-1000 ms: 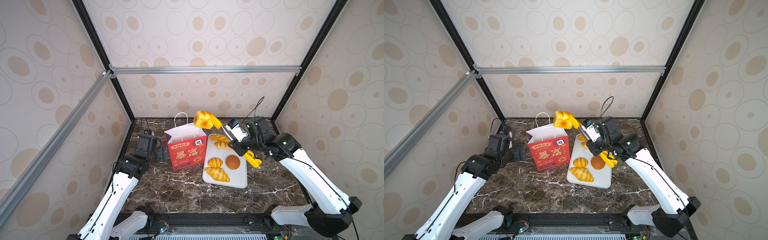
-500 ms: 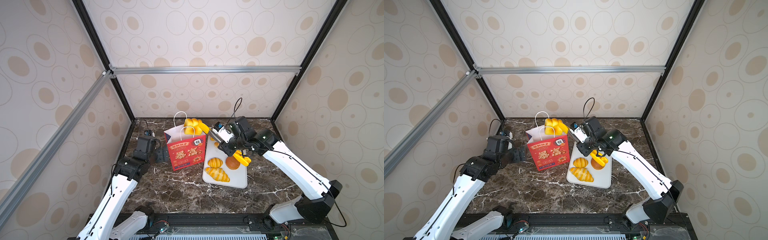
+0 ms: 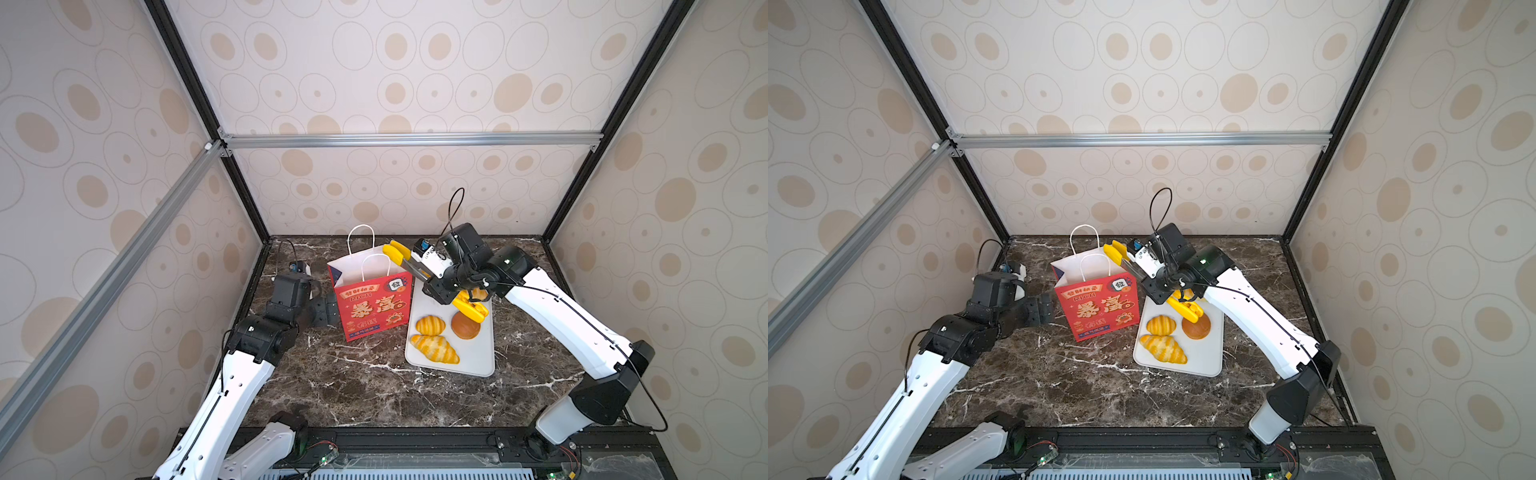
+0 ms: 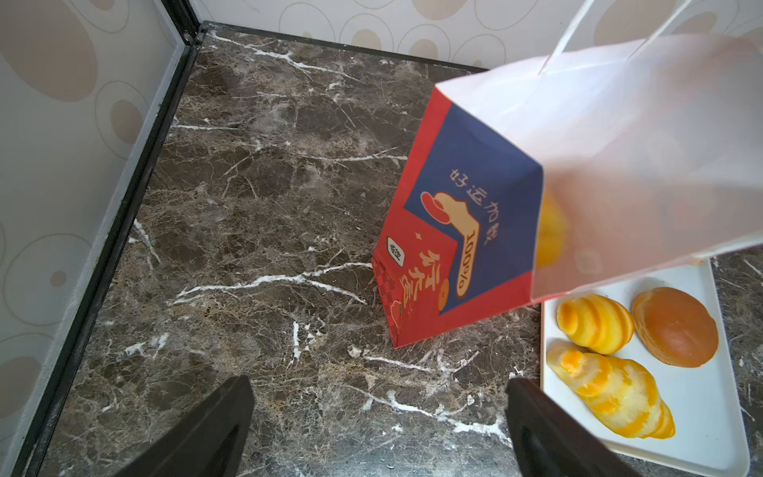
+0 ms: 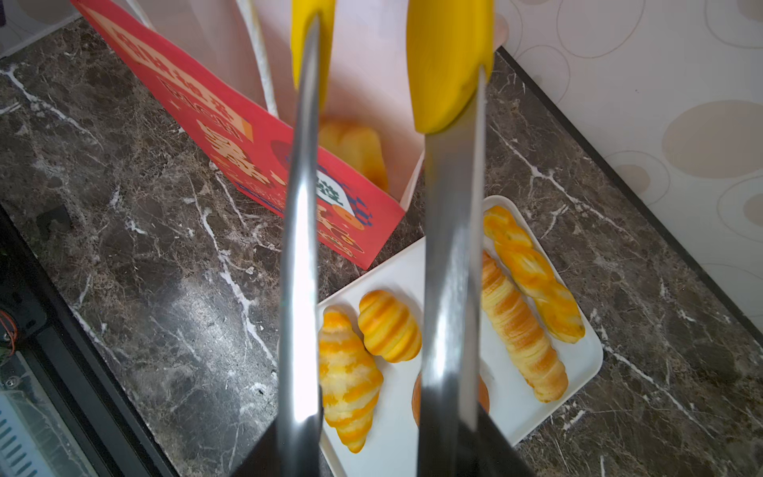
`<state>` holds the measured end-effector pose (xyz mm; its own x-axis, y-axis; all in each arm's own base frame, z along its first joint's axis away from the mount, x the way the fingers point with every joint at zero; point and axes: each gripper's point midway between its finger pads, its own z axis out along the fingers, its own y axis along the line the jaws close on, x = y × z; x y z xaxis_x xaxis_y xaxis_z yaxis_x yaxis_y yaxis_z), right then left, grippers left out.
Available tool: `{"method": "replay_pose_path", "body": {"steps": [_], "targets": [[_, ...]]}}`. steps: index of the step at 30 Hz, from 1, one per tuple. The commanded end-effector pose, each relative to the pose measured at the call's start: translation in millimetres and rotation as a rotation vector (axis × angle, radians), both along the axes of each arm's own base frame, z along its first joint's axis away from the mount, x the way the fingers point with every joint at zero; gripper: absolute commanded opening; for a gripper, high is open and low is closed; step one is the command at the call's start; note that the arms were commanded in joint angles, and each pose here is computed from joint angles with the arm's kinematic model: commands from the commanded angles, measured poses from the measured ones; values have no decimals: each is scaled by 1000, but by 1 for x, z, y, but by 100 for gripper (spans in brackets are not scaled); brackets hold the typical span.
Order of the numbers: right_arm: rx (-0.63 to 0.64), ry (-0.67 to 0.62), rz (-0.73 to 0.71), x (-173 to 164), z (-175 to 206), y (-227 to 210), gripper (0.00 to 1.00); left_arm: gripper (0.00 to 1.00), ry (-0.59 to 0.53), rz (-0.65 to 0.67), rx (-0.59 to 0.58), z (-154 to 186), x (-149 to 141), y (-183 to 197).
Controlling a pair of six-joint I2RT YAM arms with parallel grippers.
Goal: Pack bread into a paper bag
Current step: Place the fake bread in the paper bag.
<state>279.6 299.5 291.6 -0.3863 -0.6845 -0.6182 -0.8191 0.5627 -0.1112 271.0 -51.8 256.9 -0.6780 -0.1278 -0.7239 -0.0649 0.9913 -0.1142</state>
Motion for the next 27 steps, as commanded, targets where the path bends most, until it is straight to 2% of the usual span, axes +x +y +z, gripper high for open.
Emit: {"method": "replay_pose_path", "body": {"steps": [1, 4, 7, 11, 16, 22, 27], "targets": [[33, -40, 9, -1, 20, 3, 51, 98, -27, -8, -1, 6, 0, 1], [38, -74, -21, 1, 26, -4, 45, 99, -30, -9, -3, 7, 0, 1], [10, -111, -79, -1, 26, -24, 45, 99, -27, -10, -3, 6, -1, 1], [-101, -136, -198, -5, -3, -69, 48, 99, -26, -15, -10, 5, -1, -1], [-137, -50, -283, -30, -48, -107, 50, 99, -26, -23, -18, 5, -1, -3], [-62, 106, -270, -74, -95, -116, 54, 99, -27, -30, -26, 5, -1, -5], [-83, 229, -302, -98, -137, -126, 56, 99, -25, -34, -32, 4, -1, -6]]}}
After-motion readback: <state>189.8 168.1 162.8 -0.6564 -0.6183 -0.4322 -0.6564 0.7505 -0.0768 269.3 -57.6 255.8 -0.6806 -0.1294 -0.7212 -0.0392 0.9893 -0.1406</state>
